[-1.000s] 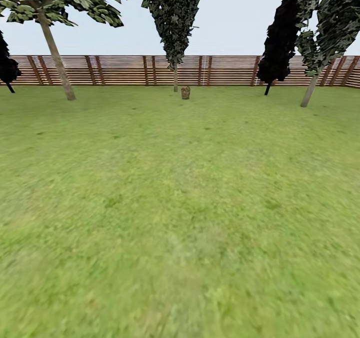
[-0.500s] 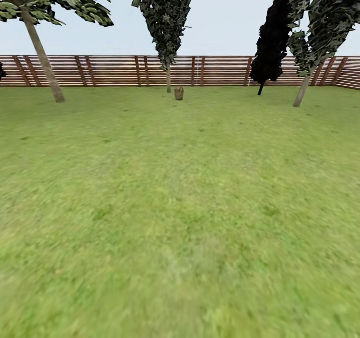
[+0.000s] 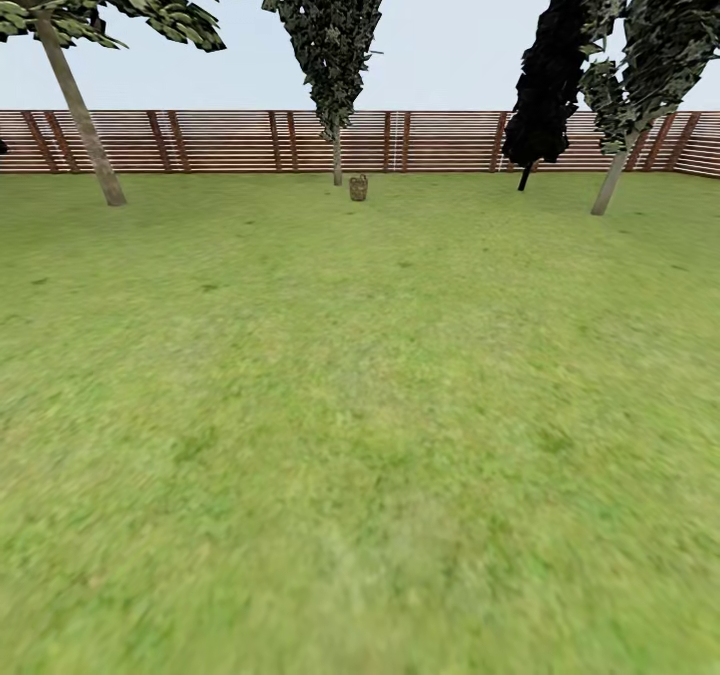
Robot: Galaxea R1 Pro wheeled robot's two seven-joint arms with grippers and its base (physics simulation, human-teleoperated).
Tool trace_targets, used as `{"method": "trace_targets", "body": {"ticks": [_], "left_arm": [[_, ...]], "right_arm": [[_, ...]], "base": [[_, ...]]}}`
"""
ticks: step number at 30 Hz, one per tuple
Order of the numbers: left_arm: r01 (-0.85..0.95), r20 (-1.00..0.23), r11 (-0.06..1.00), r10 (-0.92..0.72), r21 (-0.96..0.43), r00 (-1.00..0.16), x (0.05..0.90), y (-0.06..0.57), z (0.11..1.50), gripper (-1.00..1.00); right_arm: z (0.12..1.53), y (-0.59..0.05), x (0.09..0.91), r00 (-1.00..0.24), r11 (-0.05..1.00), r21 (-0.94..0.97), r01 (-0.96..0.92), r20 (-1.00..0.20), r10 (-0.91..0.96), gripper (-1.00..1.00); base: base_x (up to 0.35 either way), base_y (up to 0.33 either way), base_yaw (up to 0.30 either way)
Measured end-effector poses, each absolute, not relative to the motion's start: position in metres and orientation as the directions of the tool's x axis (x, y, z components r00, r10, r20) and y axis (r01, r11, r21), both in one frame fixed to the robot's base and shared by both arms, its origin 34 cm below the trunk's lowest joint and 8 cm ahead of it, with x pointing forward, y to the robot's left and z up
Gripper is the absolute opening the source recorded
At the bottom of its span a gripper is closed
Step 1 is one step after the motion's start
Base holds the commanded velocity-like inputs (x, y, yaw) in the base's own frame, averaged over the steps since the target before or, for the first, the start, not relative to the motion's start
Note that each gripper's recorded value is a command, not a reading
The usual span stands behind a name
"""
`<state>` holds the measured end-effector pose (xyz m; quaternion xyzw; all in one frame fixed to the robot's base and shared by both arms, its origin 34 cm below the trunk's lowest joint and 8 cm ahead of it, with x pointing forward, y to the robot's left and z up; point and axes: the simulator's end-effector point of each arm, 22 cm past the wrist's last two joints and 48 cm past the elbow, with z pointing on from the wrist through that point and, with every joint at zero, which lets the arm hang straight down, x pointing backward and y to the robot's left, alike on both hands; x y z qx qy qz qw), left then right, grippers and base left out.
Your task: Take the three Easter eggs out of the wicker basket on the lawn in the garden, then place them on the lawn next to a single tree (choose any tree) so that all three eggs are next to the same tree and none are left in the basket.
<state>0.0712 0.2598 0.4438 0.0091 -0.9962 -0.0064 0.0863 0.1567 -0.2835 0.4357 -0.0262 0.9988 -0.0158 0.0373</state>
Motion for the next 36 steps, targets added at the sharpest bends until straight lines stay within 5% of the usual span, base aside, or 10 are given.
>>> {"method": "trace_targets", "body": {"ticks": [36], "left_arm": [[-0.017, 0.172, 1.0, -0.019, 0.014, -0.985, 0.0713, 0.2598, 0.4438, 1.0]], "right_arm": [[0.4358, -0.2824, 0.1575, -0.995, 0.998, -0.032, -0.053, -0.077, -0.055, 1.0]], "base": [[0.326, 0.0, 0.0]]}}
